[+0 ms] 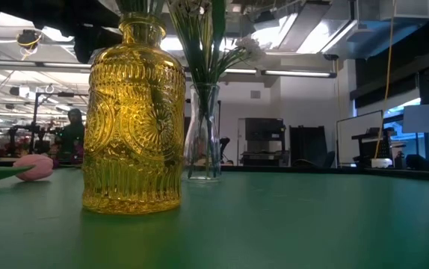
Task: Sort flowers into vase by color
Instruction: Put the black flower into the yellow vase
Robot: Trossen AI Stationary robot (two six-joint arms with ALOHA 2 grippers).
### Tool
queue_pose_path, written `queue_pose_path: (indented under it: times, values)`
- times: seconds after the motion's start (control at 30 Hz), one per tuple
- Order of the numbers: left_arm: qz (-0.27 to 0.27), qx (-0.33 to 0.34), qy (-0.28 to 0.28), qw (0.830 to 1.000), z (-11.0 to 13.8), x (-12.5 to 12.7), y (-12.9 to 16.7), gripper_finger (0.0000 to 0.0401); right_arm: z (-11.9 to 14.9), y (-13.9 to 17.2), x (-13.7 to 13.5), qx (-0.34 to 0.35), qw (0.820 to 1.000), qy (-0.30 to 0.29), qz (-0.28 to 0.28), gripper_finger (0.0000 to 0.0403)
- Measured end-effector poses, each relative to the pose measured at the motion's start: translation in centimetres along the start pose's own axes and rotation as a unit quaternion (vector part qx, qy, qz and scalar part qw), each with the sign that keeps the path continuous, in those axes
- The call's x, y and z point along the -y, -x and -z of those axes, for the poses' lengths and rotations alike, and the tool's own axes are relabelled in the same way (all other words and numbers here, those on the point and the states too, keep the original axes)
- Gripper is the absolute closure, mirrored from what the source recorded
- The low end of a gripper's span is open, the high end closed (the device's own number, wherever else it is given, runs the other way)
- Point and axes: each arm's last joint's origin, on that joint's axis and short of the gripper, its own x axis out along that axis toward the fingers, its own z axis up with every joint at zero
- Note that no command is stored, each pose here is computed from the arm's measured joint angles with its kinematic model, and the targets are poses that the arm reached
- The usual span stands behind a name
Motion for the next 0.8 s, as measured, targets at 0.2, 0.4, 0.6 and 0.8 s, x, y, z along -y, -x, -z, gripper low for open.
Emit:
queue_pose_path:
  times: [0.2, 0.4, 0.6, 0.8]
  values:
    - [0.0, 0.0, 0.0, 1.0, 0.0, 0.0, 0.0, 0.0239, 1.2, -0.6, 0.4, -0.008, 1.0, -0.02, 0.002, 0.0398]
    - [0.0, -0.001, 0.0, 1.0, 0.0, 0.0, 0.0, 0.0239, 2.6, -1.1, 0.9, -0.024, 0.999, -0.041, -0.001, 0.0397]
    - [-0.001, -0.002, 0.0, 1.0, 0.0, 0.0, 0.0, 0.0239, 4.4, -1.7, 1.2, -0.048, 0.996, -0.076, 0.001, 0.038]
    - [-0.001, -0.002, 0.0, 1.0, 0.0, 0.0, 0.0, 0.0239, 5.3, -1.9, 1.3, -0.067, 0.993, -0.1, 0.003, 0.0341]
